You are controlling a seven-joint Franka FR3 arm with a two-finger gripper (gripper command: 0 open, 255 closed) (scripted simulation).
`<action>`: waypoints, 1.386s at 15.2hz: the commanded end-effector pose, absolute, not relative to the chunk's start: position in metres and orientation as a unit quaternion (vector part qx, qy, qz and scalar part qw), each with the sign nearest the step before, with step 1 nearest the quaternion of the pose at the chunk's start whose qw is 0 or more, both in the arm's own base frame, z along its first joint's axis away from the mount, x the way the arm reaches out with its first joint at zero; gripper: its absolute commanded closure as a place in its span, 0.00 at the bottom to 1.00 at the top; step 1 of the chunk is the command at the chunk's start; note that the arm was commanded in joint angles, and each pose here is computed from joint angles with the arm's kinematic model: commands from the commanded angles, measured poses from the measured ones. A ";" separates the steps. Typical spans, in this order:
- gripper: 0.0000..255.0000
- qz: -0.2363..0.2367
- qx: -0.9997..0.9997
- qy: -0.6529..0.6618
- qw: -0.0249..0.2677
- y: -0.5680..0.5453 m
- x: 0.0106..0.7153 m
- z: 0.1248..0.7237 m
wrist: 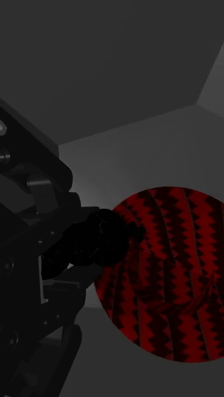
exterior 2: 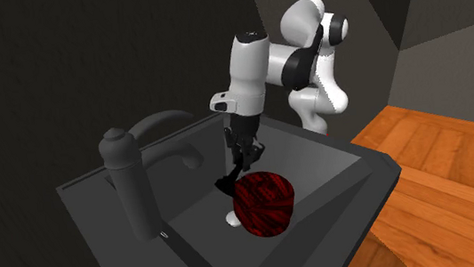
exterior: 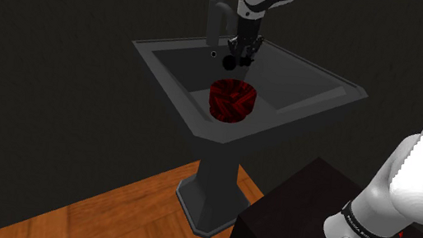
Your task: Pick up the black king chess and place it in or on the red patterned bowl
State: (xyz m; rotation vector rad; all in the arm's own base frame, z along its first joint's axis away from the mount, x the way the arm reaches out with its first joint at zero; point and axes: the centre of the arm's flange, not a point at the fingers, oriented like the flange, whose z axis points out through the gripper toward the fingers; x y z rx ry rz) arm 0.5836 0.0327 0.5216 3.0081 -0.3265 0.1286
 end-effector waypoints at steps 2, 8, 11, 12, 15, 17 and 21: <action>1.00 0.043 0.992 -0.108 0.057 0.067 0.562 0.523; 1.00 0.043 0.992 -0.108 0.057 0.084 0.553 0.497; 1.00 0.043 0.992 -0.108 0.057 0.084 0.553 0.481; 1.00 0.043 0.992 -0.108 0.057 0.084 0.553 0.476; 1.00 0.043 0.992 -0.108 0.057 0.084 0.553 0.460; 1.00 0.043 0.992 -0.108 0.057 0.084 0.553 0.449; 1.00 0.043 0.992 -0.108 0.057 0.084 0.553 0.447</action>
